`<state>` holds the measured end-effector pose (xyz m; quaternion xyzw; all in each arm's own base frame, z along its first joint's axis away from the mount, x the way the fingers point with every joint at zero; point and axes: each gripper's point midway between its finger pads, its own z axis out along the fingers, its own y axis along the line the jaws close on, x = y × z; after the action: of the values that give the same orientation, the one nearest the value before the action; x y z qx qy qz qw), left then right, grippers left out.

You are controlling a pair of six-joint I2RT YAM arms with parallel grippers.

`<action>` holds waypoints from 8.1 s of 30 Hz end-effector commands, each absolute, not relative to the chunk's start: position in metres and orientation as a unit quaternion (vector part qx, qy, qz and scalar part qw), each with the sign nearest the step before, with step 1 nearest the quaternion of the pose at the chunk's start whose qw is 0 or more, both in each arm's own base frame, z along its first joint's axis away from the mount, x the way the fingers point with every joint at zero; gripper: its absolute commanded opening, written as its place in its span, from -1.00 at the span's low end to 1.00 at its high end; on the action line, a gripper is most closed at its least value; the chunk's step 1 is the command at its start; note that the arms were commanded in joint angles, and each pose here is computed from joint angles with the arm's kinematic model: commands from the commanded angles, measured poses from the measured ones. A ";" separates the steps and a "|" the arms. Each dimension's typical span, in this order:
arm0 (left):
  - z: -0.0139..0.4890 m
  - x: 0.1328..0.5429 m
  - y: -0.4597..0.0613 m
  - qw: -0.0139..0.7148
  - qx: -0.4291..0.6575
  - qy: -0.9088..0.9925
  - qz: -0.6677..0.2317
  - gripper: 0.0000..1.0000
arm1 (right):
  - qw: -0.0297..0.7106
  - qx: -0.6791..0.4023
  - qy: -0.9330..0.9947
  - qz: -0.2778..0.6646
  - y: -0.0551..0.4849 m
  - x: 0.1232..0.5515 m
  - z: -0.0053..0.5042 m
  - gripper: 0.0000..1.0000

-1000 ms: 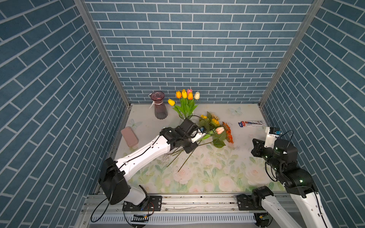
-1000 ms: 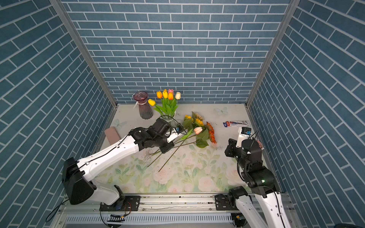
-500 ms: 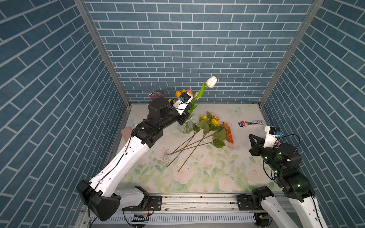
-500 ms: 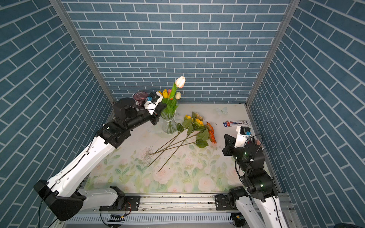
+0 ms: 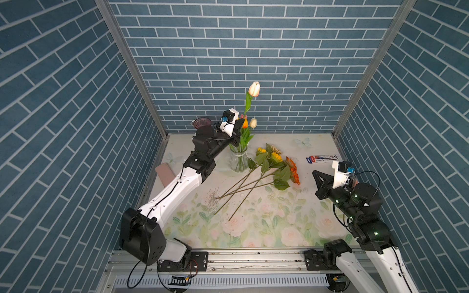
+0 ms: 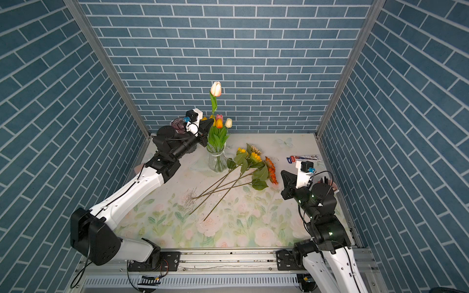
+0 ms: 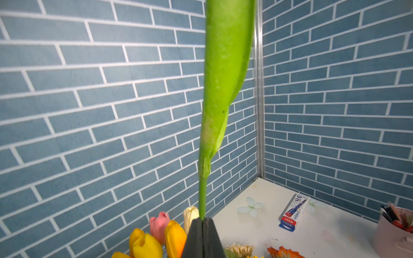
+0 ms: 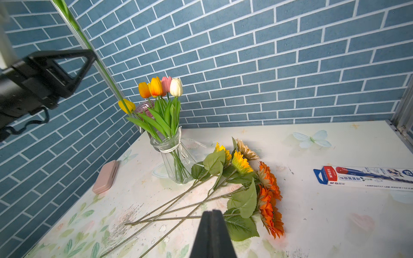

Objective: Arrange the flowers in different vases according to their variety
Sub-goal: Insert the flower into the vase, then pick up the flower at the center of the board, then insert the flower into the vase.

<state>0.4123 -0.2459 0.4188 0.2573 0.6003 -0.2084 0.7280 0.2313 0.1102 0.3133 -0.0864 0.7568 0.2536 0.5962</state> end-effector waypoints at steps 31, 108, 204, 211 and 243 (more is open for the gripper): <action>0.306 0.475 -0.238 0.689 0.167 0.668 -0.229 -0.77 | 0.578 -0.121 0.767 0.252 0.125 0.251 0.301 -1.00; 0.038 0.354 -0.365 0.244 0.569 0.785 -0.012 -0.14 | 0.376 -0.072 0.897 0.222 0.116 0.242 0.211 -1.00; 0.634 0.410 -0.138 0.852 0.231 0.466 -0.058 -1.00 | 0.610 -0.121 0.737 0.263 0.120 0.240 0.329 -1.00; 0.613 0.479 -0.102 0.864 0.189 0.461 -0.069 -1.00 | 0.601 -0.138 0.734 0.284 0.131 0.243 0.324 -1.00; 0.405 0.582 -0.040 0.824 0.079 0.554 -0.083 -1.00 | 0.588 -0.247 0.686 0.349 0.173 0.244 0.344 -1.00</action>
<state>0.5921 -0.0451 0.3927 0.0904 0.5777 -0.0788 0.8074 0.2477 0.1705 0.3198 -0.2272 0.7148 0.3498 0.5613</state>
